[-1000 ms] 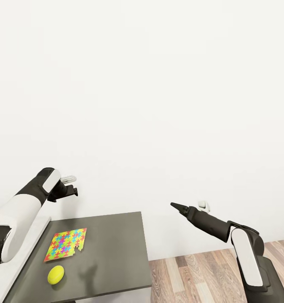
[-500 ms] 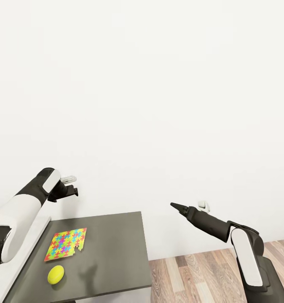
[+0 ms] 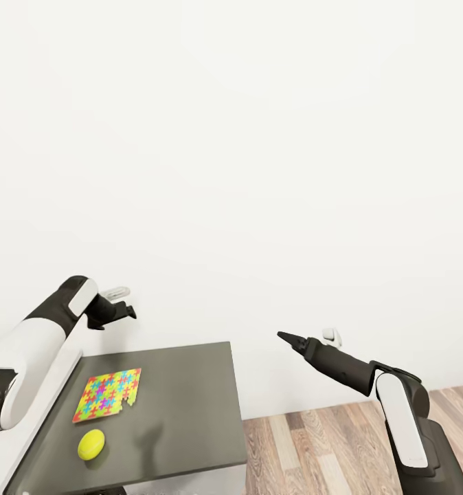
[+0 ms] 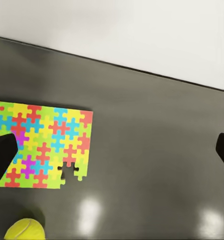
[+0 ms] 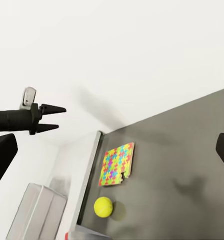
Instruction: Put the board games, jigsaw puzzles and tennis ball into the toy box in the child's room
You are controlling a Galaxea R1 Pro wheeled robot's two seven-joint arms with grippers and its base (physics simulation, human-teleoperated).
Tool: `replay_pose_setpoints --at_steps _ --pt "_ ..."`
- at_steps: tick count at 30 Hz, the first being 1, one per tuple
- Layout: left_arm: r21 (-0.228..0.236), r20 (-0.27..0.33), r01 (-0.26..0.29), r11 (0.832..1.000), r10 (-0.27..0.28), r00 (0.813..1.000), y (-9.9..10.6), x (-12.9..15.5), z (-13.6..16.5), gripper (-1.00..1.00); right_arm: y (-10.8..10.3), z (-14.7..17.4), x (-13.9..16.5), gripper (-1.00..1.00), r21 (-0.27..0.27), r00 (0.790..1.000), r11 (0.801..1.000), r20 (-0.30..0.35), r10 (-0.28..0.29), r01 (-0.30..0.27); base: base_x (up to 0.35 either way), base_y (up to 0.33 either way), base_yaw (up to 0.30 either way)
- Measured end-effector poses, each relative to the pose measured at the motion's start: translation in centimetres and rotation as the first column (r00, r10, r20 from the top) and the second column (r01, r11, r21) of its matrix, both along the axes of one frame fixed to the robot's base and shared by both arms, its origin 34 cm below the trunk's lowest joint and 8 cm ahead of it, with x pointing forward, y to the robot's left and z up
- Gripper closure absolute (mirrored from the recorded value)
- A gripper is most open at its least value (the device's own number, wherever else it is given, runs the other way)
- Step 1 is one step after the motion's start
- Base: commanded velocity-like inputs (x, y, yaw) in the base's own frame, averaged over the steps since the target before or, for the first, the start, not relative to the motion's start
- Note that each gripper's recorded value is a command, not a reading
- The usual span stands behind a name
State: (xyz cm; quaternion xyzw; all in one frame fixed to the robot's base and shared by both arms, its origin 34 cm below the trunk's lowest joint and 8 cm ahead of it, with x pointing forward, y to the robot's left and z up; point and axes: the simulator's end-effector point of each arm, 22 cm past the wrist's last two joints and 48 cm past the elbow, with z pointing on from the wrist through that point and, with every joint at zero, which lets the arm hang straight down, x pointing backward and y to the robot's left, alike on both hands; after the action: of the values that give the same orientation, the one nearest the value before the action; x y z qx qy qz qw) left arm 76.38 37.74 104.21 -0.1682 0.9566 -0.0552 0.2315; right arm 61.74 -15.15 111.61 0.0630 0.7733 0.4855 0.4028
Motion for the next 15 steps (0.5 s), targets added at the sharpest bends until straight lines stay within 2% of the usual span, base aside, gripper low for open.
replay_pose_setpoints --at_steps 9,15 --pt "-0.047 -0.044 0.007 0.999 -0.009 0.999 -0.6 -0.8 -2.3 -1.00 -0.1 -0.9 0.2 -1.00 0.000 1.000 1.000 -0.017 -0.002 0.002 0.000 0.000 0.000" --pt "-0.041 -0.056 -0.008 0.999 0.005 0.998 0.7 -1.0 -3.0 -1.00 -0.2 -1.3 0.3 -1.00 0.002 1.000 1.000 -0.027 -0.004 0.004 0.000 0.000 0.000"
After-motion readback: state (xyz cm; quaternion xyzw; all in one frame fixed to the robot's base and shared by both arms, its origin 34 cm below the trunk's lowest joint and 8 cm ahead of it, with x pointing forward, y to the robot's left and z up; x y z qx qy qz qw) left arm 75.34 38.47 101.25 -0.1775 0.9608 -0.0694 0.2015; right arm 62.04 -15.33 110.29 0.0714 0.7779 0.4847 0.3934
